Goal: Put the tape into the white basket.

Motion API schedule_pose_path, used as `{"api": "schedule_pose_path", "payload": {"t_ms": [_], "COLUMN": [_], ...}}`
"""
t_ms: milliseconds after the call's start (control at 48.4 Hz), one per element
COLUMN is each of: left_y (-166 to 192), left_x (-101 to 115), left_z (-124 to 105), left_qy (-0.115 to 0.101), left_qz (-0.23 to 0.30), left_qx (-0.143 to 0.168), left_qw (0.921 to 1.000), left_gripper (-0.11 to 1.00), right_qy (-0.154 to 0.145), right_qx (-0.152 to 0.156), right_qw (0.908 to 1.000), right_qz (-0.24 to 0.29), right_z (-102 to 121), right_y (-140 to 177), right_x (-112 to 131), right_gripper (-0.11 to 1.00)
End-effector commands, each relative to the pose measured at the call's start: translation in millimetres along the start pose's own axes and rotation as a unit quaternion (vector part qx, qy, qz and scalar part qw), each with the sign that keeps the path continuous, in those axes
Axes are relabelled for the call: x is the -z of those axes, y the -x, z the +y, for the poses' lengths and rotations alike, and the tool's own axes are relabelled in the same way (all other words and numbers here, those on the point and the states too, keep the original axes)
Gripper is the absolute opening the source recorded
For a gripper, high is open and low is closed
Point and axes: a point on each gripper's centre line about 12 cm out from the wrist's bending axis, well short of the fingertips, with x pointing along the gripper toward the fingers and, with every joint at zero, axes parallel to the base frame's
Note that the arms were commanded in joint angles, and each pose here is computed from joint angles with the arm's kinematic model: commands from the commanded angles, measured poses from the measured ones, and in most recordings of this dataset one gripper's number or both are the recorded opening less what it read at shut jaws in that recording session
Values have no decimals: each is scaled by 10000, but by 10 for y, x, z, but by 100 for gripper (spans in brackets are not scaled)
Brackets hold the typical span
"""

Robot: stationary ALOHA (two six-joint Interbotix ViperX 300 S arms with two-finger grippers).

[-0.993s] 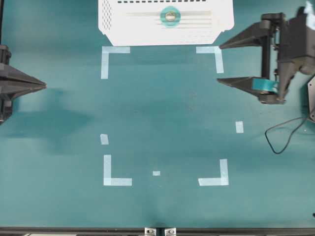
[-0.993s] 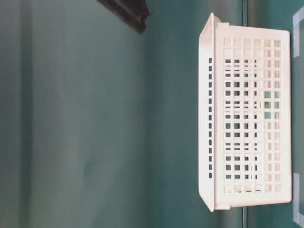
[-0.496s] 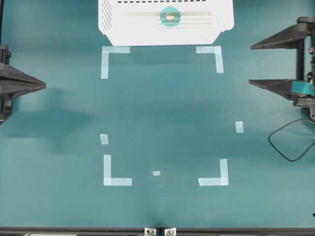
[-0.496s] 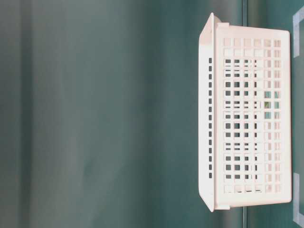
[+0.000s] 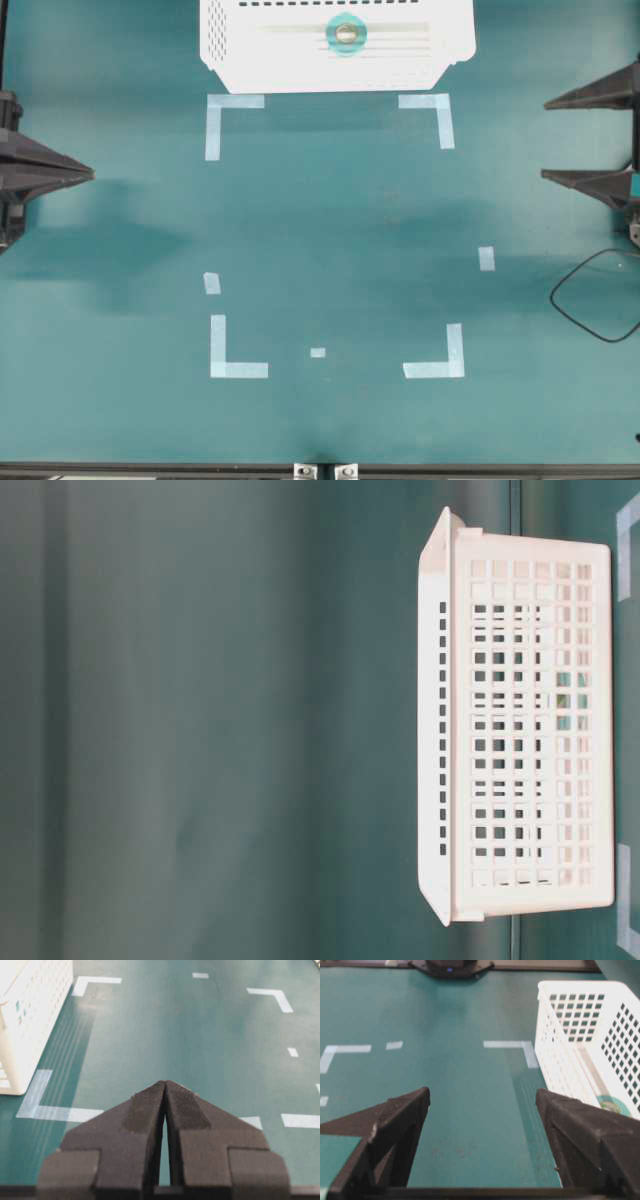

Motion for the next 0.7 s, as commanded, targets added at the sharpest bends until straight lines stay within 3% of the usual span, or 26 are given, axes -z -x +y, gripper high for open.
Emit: {"api": "schedule_pose_path", "payload": {"t_ms": [0, 683], "left_y": [-6, -6], "left_x": [-46, -40], "left_z": [1, 3], "left_qy": [-5, -4], "left_qz": [-39, -32], "left_qx": [-13, -21], "left_qw": [10000, 10000], "left_gripper": [-11, -11], "right_qy": [-22, -15], "right_qx": [-25, 0], "right_qw": [9999, 10000], "right_qz": [-97, 70], "right_z": [6, -39], "right_y": [22, 154], "right_x": [-14, 367], "right_gripper": [91, 91]}}
